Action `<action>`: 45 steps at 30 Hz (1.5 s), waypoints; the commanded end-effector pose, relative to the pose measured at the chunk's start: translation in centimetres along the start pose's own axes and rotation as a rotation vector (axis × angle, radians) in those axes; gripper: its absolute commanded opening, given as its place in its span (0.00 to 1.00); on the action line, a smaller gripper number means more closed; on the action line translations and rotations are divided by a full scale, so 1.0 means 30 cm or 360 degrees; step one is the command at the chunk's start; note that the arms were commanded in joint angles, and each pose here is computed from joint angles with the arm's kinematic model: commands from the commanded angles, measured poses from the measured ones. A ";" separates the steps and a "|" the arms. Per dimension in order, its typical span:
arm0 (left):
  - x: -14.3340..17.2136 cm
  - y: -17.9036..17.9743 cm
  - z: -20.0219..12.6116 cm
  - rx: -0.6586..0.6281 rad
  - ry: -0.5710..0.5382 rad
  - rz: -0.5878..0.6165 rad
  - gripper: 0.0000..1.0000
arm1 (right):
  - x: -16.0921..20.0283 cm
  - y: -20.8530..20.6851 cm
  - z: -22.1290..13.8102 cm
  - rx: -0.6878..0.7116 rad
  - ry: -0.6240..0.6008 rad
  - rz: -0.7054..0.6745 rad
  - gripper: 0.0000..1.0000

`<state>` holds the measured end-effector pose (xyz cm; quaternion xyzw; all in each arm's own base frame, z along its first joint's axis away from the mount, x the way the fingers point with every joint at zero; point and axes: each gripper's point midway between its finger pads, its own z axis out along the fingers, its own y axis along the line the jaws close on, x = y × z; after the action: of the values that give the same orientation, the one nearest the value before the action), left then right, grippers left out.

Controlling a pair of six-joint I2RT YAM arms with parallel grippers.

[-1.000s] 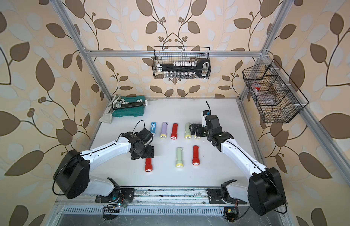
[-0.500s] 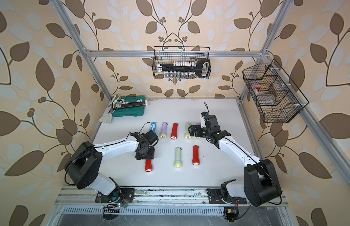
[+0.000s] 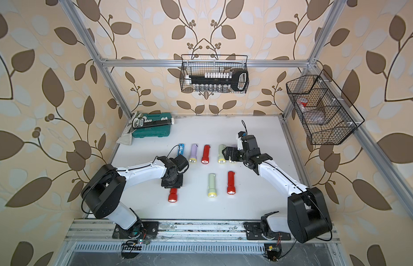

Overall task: Close the plug at the bottom of the flashlight
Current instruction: Pick up the flashlight from the center of the board.

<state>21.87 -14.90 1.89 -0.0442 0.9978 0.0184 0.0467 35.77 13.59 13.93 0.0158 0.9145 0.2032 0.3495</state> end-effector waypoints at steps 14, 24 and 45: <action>-0.189 -0.062 -0.375 0.0193 -0.0480 0.0125 0.00 | -0.054 0.033 -0.049 -0.0026 -0.0024 0.0005 0.98; -0.337 -0.255 -0.720 0.0721 -0.0921 0.0273 0.00 | -0.043 0.107 -0.069 -0.0203 0.0057 -0.0062 0.98; -0.152 -0.448 -0.719 0.1479 -0.1326 0.1069 0.00 | -0.021 0.469 -0.251 -0.1236 0.0070 -0.0259 0.97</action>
<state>26.91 -26.95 19.16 0.2283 0.8376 -0.3313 0.3694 31.57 21.85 24.35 -0.1526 0.8041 0.4555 0.3504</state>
